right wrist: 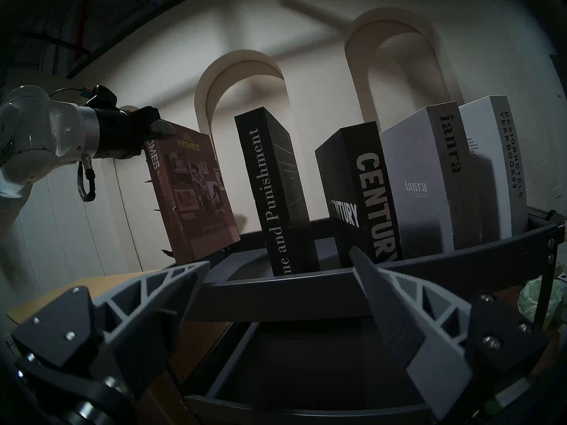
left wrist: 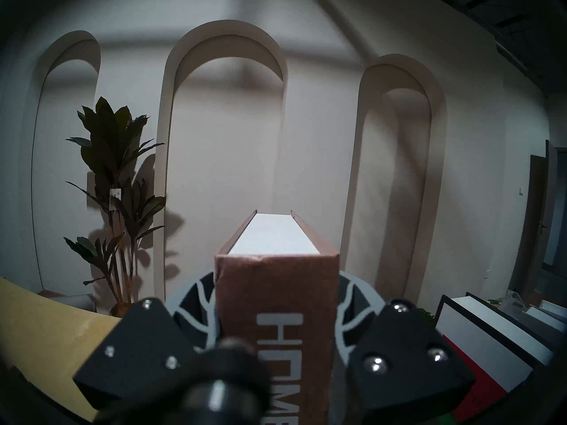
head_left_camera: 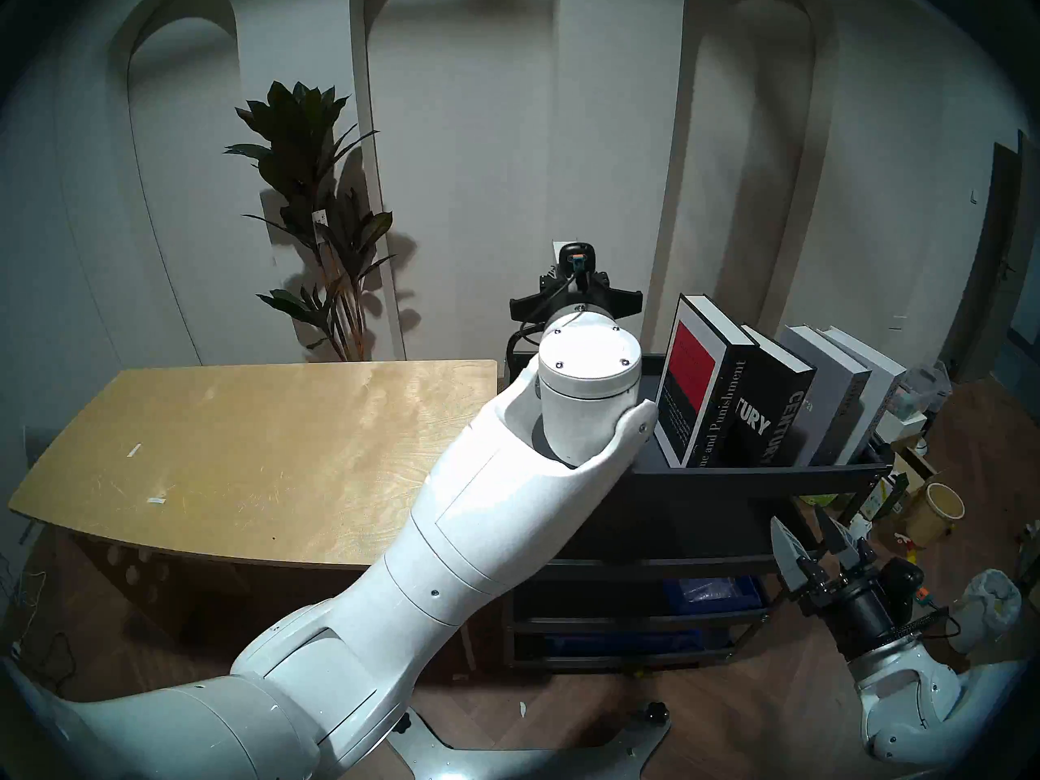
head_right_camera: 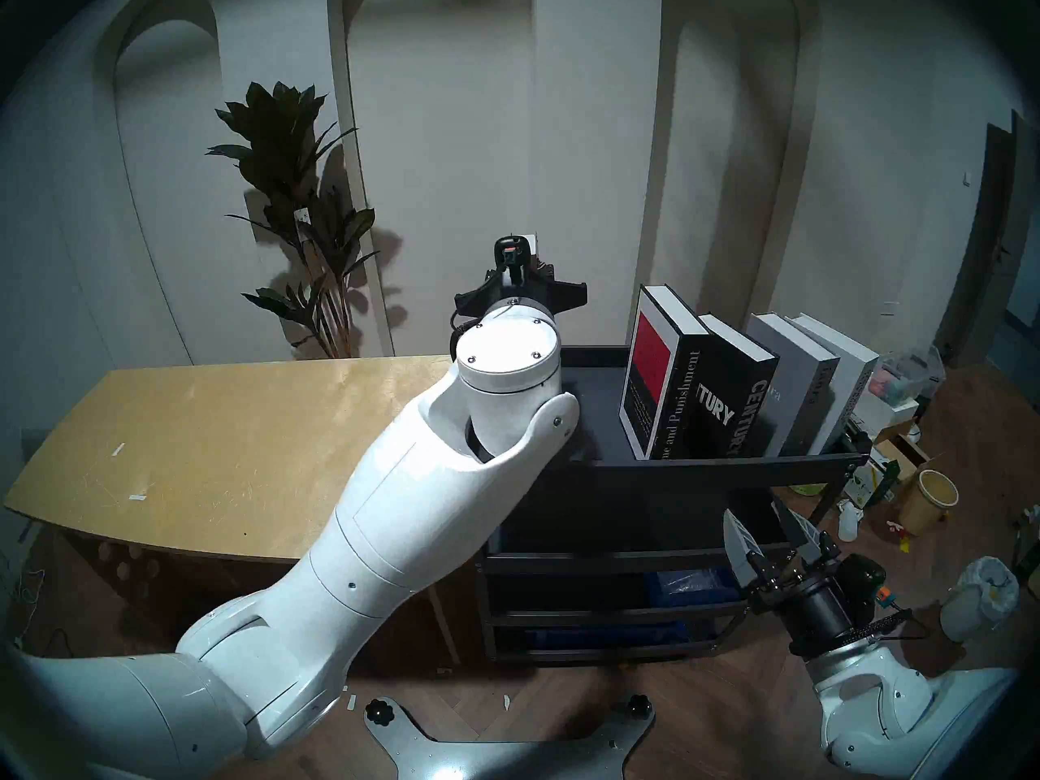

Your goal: Move the books from the display table onto the shelf, standing them upright with spines facing out and tallest at one end

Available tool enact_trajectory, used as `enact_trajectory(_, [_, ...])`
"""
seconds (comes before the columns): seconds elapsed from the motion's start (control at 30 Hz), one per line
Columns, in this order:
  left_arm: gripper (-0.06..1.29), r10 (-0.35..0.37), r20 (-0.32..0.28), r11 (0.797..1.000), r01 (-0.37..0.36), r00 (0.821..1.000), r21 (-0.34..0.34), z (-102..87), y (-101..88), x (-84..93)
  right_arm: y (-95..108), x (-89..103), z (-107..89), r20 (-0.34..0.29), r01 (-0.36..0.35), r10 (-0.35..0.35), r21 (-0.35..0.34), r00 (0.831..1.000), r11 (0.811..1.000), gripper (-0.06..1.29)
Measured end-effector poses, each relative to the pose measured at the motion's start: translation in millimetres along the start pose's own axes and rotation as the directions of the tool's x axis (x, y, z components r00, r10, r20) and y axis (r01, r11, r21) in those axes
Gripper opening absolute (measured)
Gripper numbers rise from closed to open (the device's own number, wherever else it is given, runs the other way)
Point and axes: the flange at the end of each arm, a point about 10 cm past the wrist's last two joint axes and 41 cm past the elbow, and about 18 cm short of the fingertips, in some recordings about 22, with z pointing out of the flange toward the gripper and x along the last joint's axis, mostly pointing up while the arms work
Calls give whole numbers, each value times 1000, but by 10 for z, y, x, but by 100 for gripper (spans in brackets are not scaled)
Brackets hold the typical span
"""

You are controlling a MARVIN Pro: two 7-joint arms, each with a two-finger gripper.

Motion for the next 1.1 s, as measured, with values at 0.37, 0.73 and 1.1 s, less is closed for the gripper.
enact_trajectory(0.37, [45, 7, 15, 1000, -7, 1000, -6, 104, 133, -371, 1, 0, -4, 0, -1, 1, 0, 1000, 1000, 122])
enact_trajectory(0.73, [45, -8, 15, 1000, 9, 1000, -24, 70, 264, -513, 2, 0, -6, 0, -2, 2, -1, 1000, 1000, 122])
enact_trajectory(1.1, [45, -3, -15, 995, 2, 1000, -100, -212, 298, -646, 2, 1, -7, 0, -2, 2, 0, 1000, 1000, 122])
